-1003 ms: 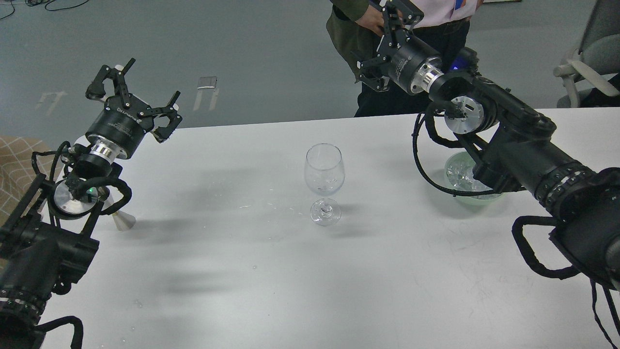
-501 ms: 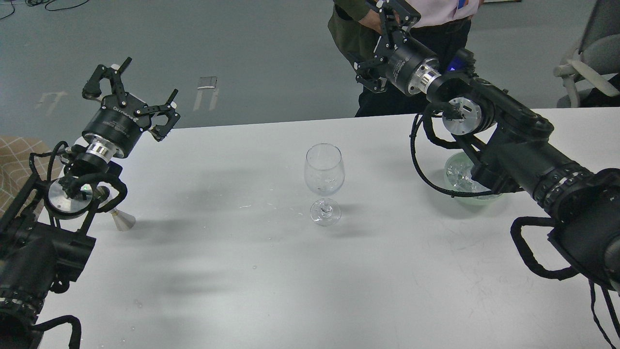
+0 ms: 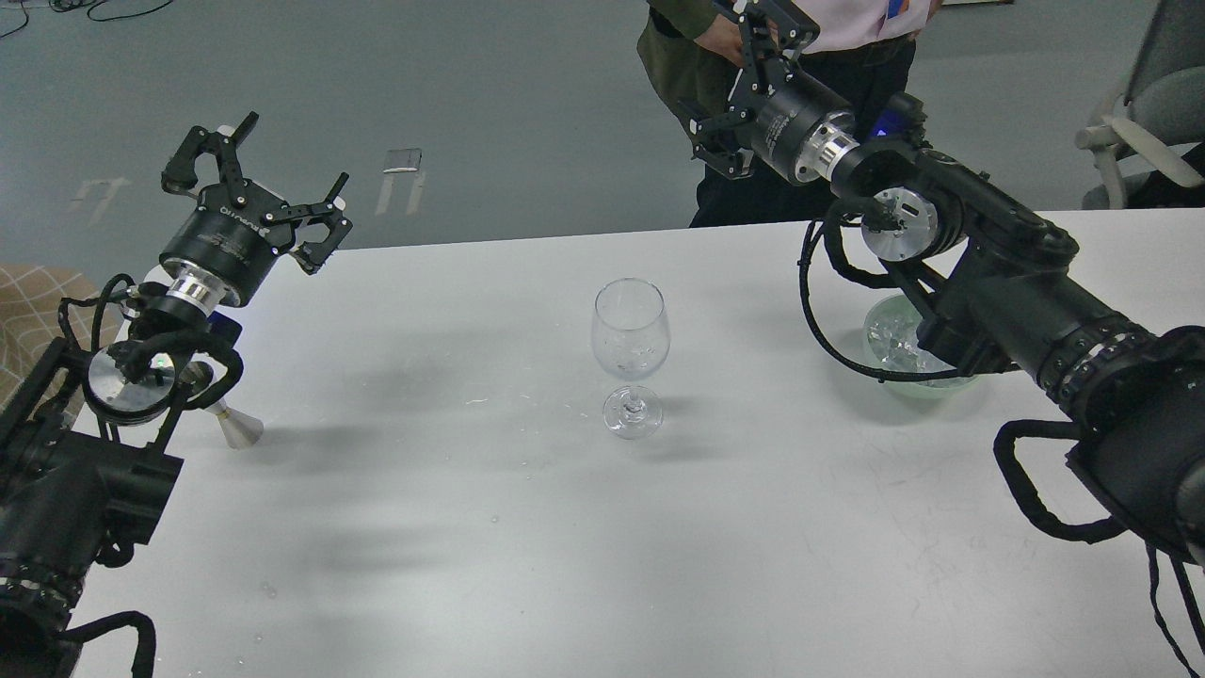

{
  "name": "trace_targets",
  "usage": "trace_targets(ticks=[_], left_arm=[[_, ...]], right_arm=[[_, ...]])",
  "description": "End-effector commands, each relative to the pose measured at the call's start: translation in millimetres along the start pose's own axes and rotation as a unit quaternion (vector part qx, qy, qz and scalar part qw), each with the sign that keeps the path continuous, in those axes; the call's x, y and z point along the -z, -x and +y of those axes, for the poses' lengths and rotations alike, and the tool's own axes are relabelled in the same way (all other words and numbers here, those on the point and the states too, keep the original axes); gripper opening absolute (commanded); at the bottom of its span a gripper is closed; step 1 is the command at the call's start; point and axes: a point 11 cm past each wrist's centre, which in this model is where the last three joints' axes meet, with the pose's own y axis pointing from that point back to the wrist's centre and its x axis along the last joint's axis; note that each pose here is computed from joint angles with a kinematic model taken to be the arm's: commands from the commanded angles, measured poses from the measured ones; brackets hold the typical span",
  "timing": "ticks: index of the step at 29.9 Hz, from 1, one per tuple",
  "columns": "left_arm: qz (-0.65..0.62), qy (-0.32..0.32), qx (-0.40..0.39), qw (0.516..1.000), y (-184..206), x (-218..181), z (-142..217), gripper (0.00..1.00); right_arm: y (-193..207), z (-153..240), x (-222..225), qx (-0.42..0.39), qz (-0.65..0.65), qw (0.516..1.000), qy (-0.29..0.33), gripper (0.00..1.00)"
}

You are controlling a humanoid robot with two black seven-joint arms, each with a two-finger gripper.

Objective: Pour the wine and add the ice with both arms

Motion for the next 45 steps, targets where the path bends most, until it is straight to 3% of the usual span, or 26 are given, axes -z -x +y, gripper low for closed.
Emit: trace_targets(ticks=[1, 6, 12, 18, 24, 28, 35, 45], left_arm=[[-0.004, 0.001, 0.0, 1.0, 0, -2, 0, 0.98], [-0.01, -0.002, 0.004, 1.0, 3, -2, -1, 0.98], [-0.044, 0.003, 0.024, 0.999, 17, -30, 5, 0.98], [-0.09, -0.013, 0.009, 0.996, 19, -65, 46, 0.98], [-0.031, 0.011, -0.029, 0.999, 8, -88, 104, 0.98], [-0.012, 0.001, -0.049, 0.999, 2, -83, 138, 0.97], [0.102, -0.022, -0.113, 0.988, -19, -39, 196, 0.95], [0.168, 0.009, -0.136, 0.976, -34, -7, 214, 0.96]], right_arm=[[0, 0, -1, 0.001, 0.0, 1.0, 0.001, 1.0], [1, 0, 0, 0.001, 0.0, 1.0, 0.001, 1.0], [-1, 0, 1, 0.0, 0.001, 1.0, 0.0, 1.0], [-3, 2, -1, -0.003, 0.001, 1.0, 0.002, 1.0], [-3, 2, -1, -0.003, 0.001, 1.0, 0.002, 1.0], [-4, 2, -2, -0.003, 0.002, 1.0, 0.003, 1.0], [-3, 3, -4, -0.003, 0.002, 1.0, 0.005, 1.0], [-7, 3, -5, -0.009, 0.004, 1.0, 0.007, 1.0]])
